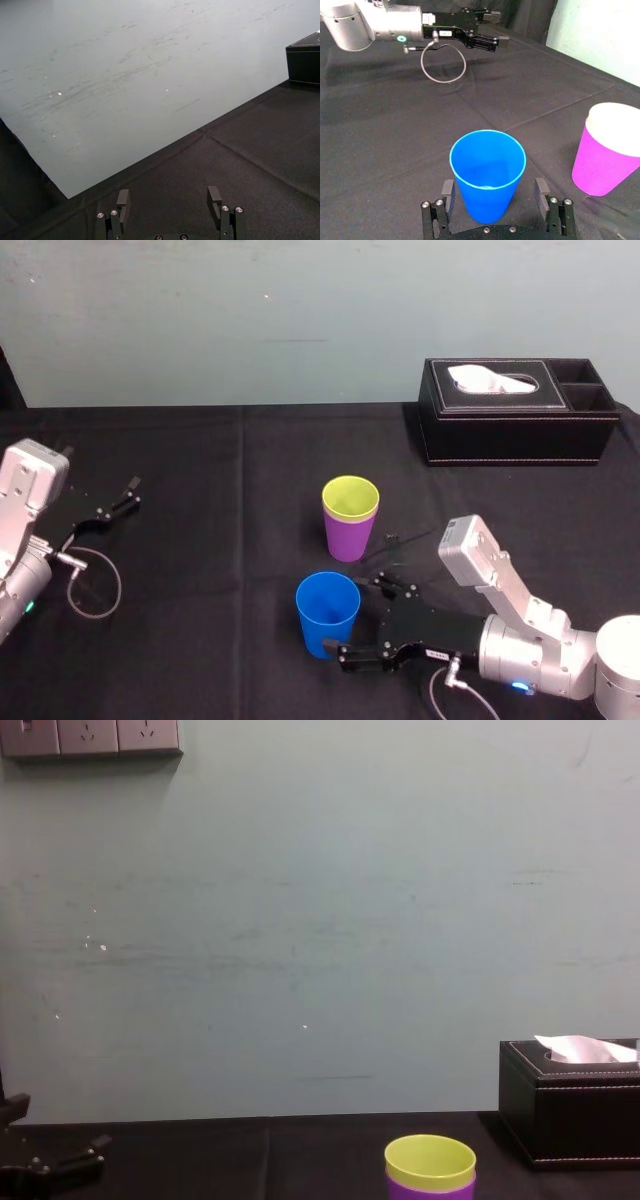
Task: Stack the three plastic cups sequentially using one hand.
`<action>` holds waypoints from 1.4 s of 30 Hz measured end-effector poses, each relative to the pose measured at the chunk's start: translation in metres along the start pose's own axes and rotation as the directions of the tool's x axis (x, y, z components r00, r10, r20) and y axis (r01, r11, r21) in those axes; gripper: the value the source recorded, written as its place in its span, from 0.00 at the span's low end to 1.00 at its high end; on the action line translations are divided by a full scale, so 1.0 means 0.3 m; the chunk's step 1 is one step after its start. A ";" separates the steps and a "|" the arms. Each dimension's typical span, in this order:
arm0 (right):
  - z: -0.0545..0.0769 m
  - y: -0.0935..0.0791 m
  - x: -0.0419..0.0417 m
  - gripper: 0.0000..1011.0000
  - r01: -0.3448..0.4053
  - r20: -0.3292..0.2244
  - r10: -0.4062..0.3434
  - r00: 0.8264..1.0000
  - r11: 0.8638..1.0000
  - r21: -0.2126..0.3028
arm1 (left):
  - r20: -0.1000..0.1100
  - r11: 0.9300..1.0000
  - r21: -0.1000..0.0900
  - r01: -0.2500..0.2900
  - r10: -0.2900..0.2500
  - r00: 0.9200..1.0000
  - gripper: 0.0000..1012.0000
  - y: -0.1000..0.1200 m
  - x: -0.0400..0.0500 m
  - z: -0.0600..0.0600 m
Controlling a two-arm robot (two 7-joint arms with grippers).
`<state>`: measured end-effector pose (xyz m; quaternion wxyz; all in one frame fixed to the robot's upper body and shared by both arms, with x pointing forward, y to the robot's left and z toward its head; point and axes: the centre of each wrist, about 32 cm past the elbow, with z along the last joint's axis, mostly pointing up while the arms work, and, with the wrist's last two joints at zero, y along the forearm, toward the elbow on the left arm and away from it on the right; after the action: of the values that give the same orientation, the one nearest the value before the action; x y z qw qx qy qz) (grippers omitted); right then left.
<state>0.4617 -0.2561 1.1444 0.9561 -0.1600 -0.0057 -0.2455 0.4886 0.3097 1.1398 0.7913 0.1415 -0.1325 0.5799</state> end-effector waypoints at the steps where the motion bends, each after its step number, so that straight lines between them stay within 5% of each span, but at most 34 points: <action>1: 0.001 0.002 0.000 0.99 -0.001 -0.001 0.001 1.000 1.000 0.000 | 0.000 1.000 0.000 0.000 0.000 1.000 1.00 0.000 0.000 0.000; 34: 0.010 0.051 -0.007 0.99 -0.013 -0.021 0.013 1.000 1.000 0.019 | 0.000 1.000 0.000 0.000 0.000 1.000 1.00 0.000 0.000 0.000; 42: 0.010 0.050 -0.007 0.85 -0.012 -0.020 0.012 1.000 1.000 0.020 | 0.000 1.000 0.000 0.000 0.000 1.000 1.00 0.000 0.000 0.000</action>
<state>0.4672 -0.2417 1.1425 0.9591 -0.1481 0.0027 -0.2414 0.4886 0.3097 1.1398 0.7913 0.1415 -0.1325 0.5799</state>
